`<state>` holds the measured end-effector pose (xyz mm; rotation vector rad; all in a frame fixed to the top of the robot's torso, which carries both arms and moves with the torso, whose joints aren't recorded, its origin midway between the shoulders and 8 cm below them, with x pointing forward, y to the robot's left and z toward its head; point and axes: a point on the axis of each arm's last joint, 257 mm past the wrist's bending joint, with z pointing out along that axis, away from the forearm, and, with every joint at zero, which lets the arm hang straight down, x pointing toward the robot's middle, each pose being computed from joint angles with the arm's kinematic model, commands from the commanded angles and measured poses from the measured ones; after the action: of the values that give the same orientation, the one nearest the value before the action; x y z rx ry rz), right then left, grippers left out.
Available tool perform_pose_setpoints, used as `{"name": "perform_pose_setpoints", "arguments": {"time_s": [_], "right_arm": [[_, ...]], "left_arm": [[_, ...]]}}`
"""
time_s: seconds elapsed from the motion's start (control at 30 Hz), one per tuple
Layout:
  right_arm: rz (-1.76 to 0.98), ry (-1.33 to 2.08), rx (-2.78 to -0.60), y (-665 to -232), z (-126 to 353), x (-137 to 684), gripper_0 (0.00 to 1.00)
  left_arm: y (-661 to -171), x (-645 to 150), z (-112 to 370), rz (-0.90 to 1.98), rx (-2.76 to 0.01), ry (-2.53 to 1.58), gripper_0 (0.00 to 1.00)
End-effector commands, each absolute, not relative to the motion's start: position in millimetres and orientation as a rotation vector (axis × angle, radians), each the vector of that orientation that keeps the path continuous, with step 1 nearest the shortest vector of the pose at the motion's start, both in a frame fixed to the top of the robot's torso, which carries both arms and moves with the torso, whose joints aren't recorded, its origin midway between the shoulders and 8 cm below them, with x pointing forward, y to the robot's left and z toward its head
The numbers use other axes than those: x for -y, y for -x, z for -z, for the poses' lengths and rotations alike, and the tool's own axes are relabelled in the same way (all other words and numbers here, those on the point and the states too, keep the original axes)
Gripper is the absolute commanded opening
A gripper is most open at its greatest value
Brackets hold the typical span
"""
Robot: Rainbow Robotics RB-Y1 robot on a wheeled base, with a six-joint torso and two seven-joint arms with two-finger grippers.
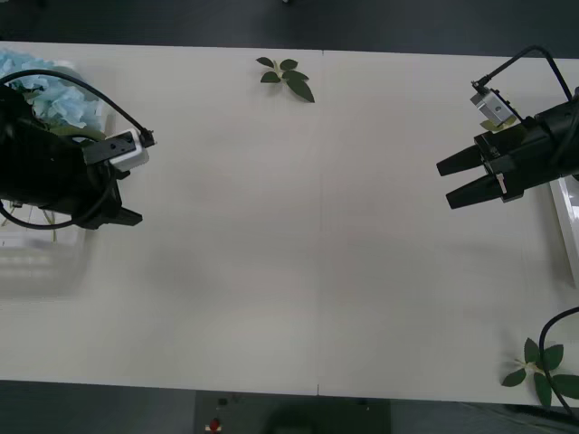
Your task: Put the red flowers into the right box and the blue flowers into the left box
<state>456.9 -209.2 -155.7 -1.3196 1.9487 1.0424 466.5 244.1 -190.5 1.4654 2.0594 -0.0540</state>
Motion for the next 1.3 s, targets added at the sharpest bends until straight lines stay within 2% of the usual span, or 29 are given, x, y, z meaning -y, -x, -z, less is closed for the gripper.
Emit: {"name": "perform_pose_setpoints", "arguments": {"time_s": [0.03,0.3,0.67,1.3], "right_arm": [[-0.979,1.359,-1.897,-465,132,214,1.0],[-0.979,1.359,-1.897,-465,132,214,1.0],[-0.979,1.359,-1.897,-465,132,214,1.0],[-0.979,1.359,-1.897,-465,132,214,1.0]], "left_arm": [[-492,-225,183,0.082,-1.997,-1.447,0.79],[-511,-218,211,0.145,-2.001,-1.408,0.79],[-506,-209,218,0.301,-2.041,-1.313,0.79],[-506,-209,218,0.301,-2.041,-1.313,0.79]]}}
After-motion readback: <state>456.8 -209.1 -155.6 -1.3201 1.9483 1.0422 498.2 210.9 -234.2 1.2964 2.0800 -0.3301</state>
